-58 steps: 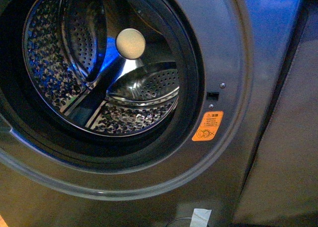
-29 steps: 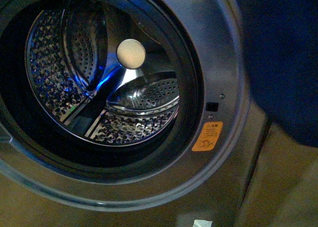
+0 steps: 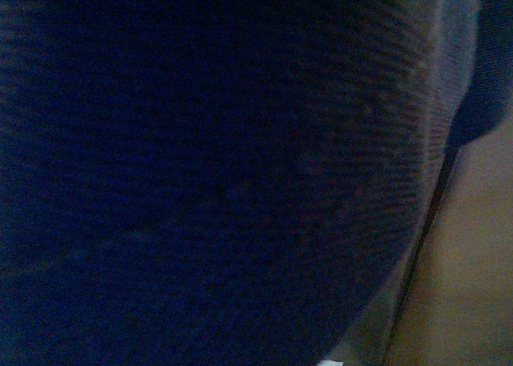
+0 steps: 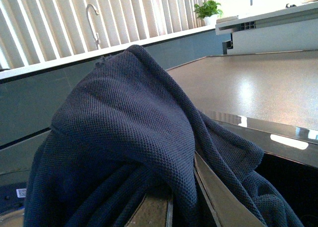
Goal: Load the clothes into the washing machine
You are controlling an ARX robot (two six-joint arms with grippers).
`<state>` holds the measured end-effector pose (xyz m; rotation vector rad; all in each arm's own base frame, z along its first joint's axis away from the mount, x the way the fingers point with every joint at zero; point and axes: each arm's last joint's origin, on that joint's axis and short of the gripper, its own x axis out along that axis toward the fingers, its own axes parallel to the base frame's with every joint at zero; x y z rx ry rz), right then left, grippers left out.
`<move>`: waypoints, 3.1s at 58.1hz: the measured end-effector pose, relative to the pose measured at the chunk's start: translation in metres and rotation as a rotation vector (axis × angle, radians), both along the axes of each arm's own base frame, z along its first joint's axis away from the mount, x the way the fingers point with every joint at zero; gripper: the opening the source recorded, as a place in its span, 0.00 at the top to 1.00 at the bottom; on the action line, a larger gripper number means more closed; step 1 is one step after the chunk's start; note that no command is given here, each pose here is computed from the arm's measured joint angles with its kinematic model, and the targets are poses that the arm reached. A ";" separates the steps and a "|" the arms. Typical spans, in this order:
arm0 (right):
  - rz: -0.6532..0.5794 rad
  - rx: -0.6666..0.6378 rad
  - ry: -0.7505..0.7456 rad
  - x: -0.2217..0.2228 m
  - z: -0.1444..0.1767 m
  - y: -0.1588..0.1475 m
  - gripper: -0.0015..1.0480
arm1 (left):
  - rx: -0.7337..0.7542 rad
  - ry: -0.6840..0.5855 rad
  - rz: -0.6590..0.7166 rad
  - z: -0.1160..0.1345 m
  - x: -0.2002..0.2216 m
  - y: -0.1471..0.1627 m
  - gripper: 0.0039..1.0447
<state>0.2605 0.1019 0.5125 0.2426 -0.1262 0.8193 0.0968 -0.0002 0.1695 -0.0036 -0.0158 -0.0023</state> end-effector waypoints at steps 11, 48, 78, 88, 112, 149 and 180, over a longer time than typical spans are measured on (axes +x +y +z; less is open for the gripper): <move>0.000 0.015 0.005 -0.001 0.002 -0.001 0.94 | 0.000 0.000 0.000 0.000 0.000 0.000 0.06; -0.001 0.018 0.004 -0.001 0.003 -0.001 0.94 | -0.083 -0.079 -0.286 0.043 0.025 0.016 0.06; -0.001 0.018 0.004 -0.001 0.003 -0.001 0.94 | -0.060 -0.233 -0.613 0.169 0.125 0.009 0.06; -0.001 0.018 0.004 -0.001 0.003 -0.001 0.94 | -0.071 -0.284 -0.776 0.197 0.143 -0.023 0.06; -0.001 0.018 0.004 -0.001 0.003 -0.001 0.94 | -0.124 -0.348 -1.101 0.218 0.142 -0.075 0.06; -0.005 0.019 0.004 -0.001 0.003 -0.001 0.94 | -0.146 -0.215 -0.783 0.222 0.157 -0.149 0.06; -0.015 0.021 0.005 -0.001 0.003 -0.002 0.94 | -0.069 -0.245 -0.693 0.234 0.153 -0.192 0.06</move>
